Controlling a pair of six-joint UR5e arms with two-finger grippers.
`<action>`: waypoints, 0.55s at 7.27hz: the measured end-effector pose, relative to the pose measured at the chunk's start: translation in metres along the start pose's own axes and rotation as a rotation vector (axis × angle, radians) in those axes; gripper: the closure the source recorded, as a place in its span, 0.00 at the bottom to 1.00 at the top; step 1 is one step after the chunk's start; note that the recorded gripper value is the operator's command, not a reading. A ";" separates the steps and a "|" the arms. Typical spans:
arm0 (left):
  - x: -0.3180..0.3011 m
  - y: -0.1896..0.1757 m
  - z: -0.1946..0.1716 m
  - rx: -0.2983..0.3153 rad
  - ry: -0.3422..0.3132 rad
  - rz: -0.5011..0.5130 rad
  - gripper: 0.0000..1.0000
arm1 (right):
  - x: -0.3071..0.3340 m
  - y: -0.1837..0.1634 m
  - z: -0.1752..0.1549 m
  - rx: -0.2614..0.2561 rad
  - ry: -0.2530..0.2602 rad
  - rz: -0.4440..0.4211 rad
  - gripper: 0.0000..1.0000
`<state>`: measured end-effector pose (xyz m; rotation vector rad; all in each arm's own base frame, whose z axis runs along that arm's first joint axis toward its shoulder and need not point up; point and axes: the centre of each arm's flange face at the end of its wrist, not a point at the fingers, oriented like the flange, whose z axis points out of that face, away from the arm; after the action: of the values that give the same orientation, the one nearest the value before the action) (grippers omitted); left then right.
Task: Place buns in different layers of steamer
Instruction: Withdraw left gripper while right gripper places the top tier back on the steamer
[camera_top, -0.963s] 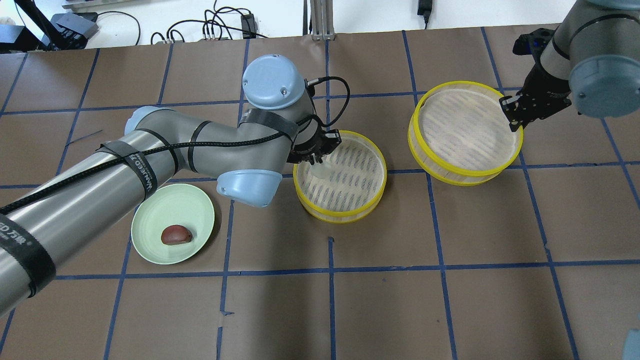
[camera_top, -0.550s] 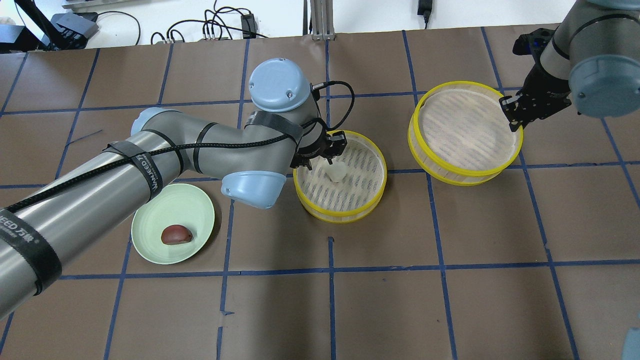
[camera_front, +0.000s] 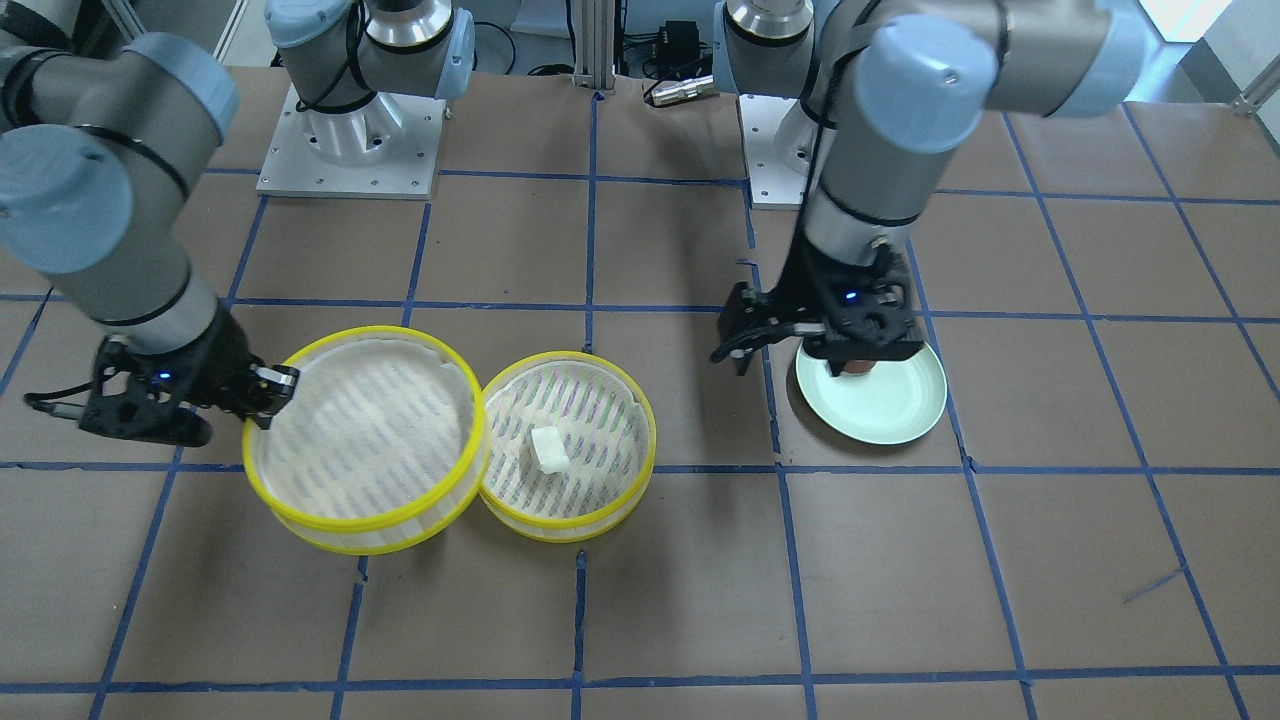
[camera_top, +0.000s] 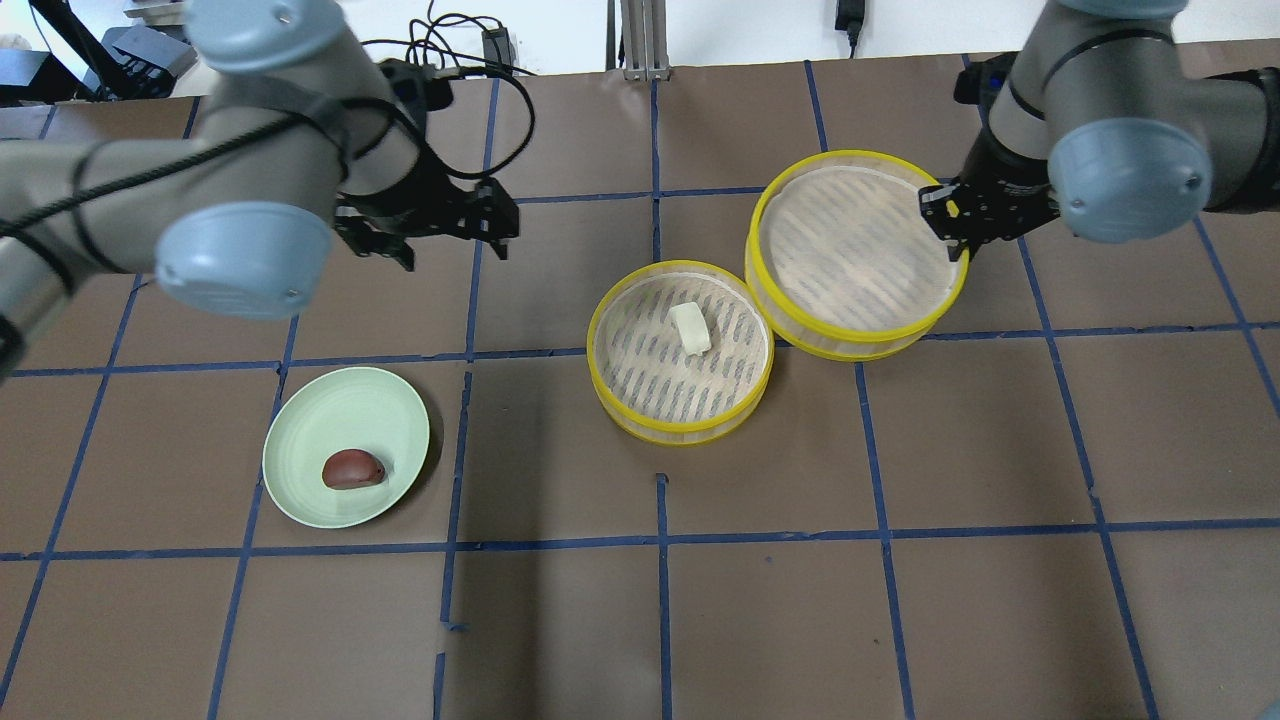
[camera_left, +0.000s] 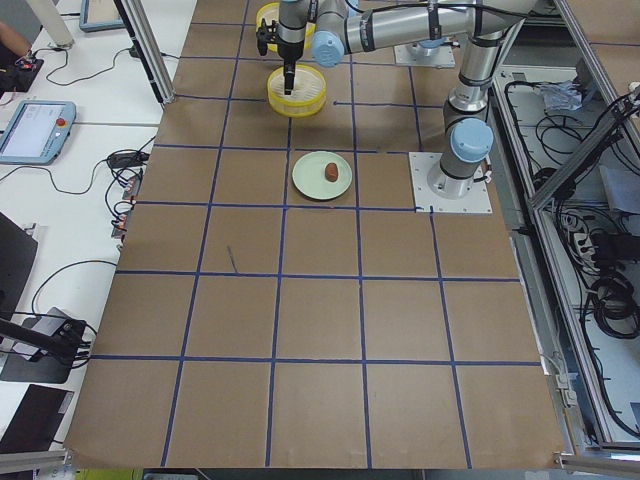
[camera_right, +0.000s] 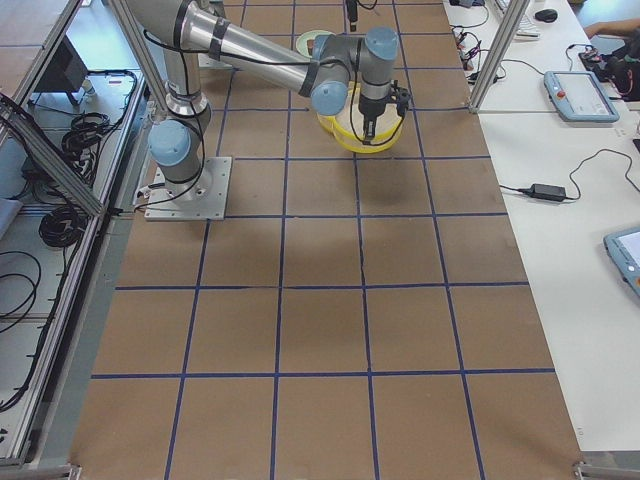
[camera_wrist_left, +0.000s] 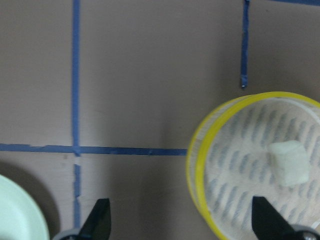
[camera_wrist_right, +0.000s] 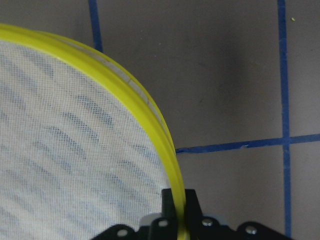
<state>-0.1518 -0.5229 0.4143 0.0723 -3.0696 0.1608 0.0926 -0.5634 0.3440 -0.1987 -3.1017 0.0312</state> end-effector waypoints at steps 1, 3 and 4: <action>-0.027 0.007 -0.039 -0.027 -0.010 -0.012 0.00 | -0.053 0.017 -0.002 0.007 -0.002 0.062 0.92; -0.046 0.033 -0.100 -0.074 -0.041 -0.033 0.00 | -0.137 0.054 0.007 -0.003 -0.001 0.109 0.92; -0.049 0.046 -0.117 -0.079 -0.060 -0.034 0.00 | -0.152 0.062 0.018 -0.018 0.017 0.109 0.92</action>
<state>-0.0981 -0.4628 0.5224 0.1267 -3.1287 0.0360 0.2502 -0.5213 0.3202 -0.3664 -3.0722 0.0044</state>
